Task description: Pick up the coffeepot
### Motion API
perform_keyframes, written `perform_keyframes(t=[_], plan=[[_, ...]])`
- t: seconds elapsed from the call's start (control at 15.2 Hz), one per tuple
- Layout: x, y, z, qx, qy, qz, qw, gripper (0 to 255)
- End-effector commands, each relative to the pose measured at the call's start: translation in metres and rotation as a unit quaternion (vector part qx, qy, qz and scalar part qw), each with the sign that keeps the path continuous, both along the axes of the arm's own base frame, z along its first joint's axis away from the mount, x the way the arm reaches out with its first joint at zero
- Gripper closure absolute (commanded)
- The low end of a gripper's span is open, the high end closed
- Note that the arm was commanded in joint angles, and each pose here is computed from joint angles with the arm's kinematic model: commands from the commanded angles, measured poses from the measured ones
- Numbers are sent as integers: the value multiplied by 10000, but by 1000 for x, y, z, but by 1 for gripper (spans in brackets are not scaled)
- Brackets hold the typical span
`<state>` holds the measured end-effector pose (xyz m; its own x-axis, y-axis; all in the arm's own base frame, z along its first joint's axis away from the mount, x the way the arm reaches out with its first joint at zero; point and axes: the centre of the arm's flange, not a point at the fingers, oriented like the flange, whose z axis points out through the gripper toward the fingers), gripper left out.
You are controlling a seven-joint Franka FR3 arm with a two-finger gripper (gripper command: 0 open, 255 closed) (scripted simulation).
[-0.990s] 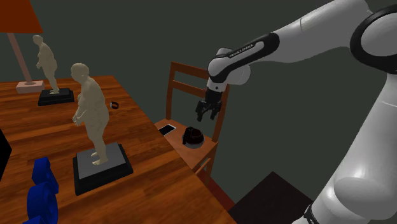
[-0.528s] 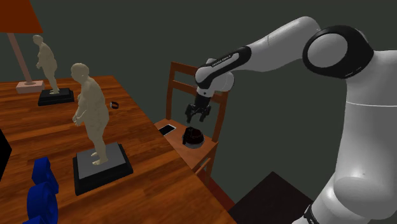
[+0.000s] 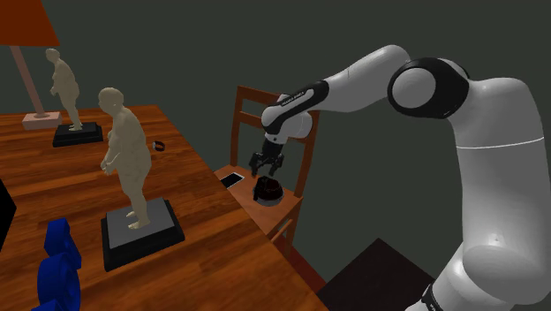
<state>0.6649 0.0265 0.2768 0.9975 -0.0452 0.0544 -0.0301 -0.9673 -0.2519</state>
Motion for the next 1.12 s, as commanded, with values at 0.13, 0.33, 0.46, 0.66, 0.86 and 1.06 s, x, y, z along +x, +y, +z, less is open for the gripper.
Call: perform_keyframes(t=[0.13, 0.33, 0.46, 0.66, 0.86, 1.06], plan=[[0, -1, -19, 0, -3, -1, 10000, 0], [0, -1, -19, 1, -3, -1, 10000, 255], [1, 0, -19, 1, -3, -1, 10000, 255], [1, 0, -19, 1, -3, -1, 10000, 255], [0, -1, -19, 1, -3, -1, 10000, 255], [0, -1, -3, 0, -3, -1, 10000, 255]])
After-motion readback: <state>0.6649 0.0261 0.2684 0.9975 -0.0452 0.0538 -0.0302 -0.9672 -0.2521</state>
